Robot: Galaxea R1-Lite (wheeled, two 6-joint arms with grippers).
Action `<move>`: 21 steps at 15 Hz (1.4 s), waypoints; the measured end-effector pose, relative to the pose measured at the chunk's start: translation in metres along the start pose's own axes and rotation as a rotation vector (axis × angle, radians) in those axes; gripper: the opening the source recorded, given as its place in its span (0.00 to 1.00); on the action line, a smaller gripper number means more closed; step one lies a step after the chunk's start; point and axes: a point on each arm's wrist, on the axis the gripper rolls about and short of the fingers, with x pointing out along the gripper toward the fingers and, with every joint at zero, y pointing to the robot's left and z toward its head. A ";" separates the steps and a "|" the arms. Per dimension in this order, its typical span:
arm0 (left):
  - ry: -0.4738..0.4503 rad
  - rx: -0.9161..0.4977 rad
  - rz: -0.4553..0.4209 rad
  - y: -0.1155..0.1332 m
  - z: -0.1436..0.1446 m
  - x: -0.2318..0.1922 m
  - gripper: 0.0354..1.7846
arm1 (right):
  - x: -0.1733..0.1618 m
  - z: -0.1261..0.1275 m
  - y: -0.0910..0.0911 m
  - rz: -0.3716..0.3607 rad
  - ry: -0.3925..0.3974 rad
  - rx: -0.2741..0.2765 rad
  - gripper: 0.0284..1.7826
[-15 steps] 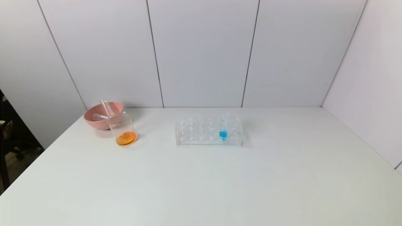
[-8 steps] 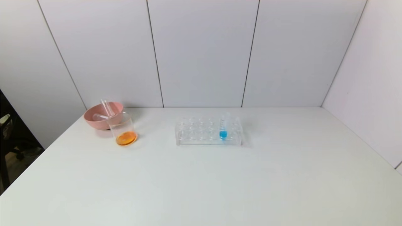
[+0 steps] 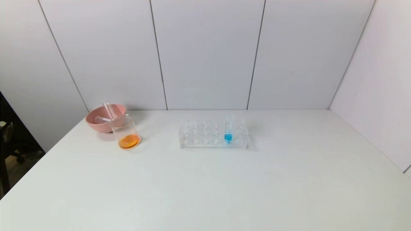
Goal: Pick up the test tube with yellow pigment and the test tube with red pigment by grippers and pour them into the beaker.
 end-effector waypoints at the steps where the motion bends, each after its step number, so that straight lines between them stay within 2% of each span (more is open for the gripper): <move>1: 0.000 0.000 0.000 0.000 0.000 0.000 0.99 | 0.000 0.000 0.000 0.000 0.000 0.000 0.96; 21: 0.000 0.000 0.000 0.000 0.000 0.000 0.99 | 0.000 0.000 0.000 0.000 0.000 0.000 0.96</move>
